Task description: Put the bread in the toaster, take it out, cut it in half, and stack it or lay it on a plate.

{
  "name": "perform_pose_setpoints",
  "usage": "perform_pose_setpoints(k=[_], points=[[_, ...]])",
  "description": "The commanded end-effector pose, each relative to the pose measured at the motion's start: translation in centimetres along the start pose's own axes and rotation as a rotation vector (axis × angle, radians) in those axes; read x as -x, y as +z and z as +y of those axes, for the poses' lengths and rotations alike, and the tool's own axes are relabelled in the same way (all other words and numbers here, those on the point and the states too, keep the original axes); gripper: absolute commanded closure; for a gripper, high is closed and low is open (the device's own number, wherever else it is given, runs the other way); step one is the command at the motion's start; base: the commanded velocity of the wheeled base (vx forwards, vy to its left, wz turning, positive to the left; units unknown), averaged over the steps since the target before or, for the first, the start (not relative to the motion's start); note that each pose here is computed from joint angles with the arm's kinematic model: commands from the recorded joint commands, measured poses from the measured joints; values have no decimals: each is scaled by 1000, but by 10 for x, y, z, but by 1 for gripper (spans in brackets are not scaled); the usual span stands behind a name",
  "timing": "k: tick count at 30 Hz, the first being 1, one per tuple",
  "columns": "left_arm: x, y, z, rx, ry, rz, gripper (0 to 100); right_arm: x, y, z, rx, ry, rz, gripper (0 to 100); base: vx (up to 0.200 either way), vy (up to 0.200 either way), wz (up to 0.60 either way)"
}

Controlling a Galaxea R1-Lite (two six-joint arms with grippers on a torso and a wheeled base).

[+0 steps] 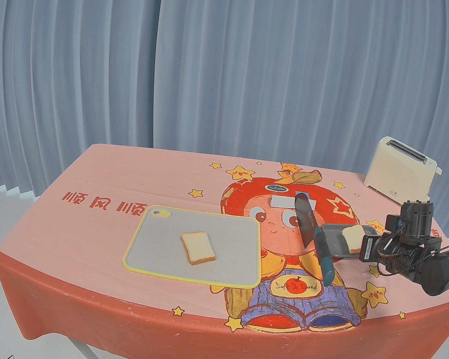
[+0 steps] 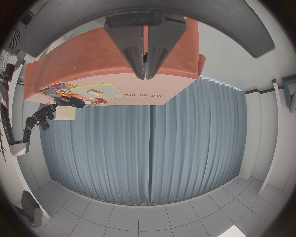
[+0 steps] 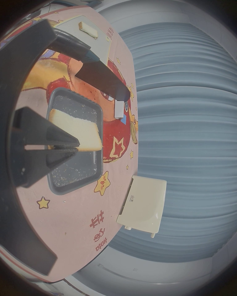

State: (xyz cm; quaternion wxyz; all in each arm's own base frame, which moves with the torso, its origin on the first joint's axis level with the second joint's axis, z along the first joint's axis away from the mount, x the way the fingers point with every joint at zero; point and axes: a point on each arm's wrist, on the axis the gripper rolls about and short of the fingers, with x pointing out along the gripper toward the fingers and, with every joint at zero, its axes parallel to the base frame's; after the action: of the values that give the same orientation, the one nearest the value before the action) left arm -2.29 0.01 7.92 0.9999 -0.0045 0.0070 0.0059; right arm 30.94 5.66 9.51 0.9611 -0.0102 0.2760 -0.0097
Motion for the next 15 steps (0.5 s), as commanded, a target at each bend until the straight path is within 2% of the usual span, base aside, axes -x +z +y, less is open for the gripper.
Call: perform_pose_setpoints(k=[1,15], points=[[-1,-4,0,0,1,12,100,0,-1,1,1,1,3,100,0,0,0],[-1,-4,0,0,1,12,100,-8,-3,2,1,-1,11,100,0,0,0]])
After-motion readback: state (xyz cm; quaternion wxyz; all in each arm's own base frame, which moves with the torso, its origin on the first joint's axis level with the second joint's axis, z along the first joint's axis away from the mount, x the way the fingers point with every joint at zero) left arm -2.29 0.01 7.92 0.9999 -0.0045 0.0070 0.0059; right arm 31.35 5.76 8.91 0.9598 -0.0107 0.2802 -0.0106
